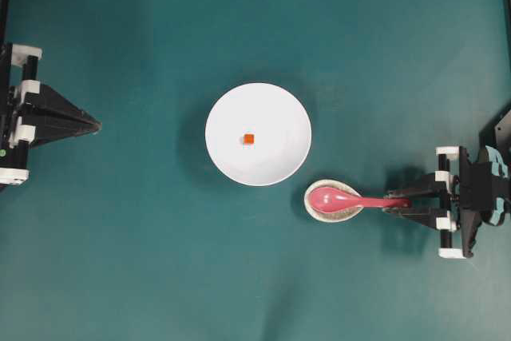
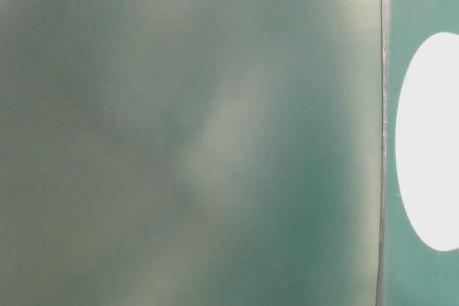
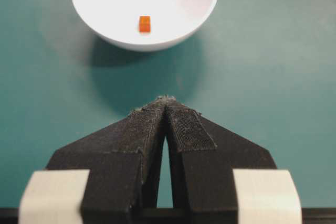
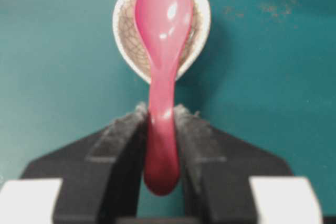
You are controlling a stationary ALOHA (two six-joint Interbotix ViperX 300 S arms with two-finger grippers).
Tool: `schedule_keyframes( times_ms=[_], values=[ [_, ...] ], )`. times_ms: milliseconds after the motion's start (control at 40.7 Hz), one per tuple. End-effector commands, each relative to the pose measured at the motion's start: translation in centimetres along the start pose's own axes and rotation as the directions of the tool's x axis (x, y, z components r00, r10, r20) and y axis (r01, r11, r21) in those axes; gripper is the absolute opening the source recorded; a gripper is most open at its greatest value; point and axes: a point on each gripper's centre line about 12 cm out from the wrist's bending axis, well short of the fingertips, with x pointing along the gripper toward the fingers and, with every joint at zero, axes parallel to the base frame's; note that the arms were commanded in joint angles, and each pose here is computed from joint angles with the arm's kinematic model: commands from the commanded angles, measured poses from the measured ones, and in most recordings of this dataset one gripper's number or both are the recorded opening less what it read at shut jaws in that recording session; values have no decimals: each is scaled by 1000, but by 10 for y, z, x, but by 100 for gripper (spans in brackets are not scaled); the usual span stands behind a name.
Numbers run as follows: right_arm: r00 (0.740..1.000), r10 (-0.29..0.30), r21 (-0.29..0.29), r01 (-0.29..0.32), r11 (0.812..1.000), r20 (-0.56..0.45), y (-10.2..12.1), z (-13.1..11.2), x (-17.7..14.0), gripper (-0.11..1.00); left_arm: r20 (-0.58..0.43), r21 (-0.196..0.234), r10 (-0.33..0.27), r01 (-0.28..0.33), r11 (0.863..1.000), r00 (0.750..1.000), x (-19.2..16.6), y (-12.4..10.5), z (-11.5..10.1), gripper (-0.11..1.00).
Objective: Grip the spoon and scoop the red block from the bowl with right arm.
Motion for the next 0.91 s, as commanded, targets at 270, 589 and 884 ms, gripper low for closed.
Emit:
schedule_keyframes(
  times_ms=[270,589,884],
  values=[
    [1000,15,0,-15,1000,19,3,3,0,25,25,4,-1,1,1000,1000,0,0,11,0],
    [997,37,56,-41,998,72,6,20,-5,25,23,1,10,-10,1000,1000,0,2,11,0],
    [992,68,97,-78,992,104,7,50,-12,25,23,-3,16,-16,1000,1000,0,3,11,0]
  ],
)
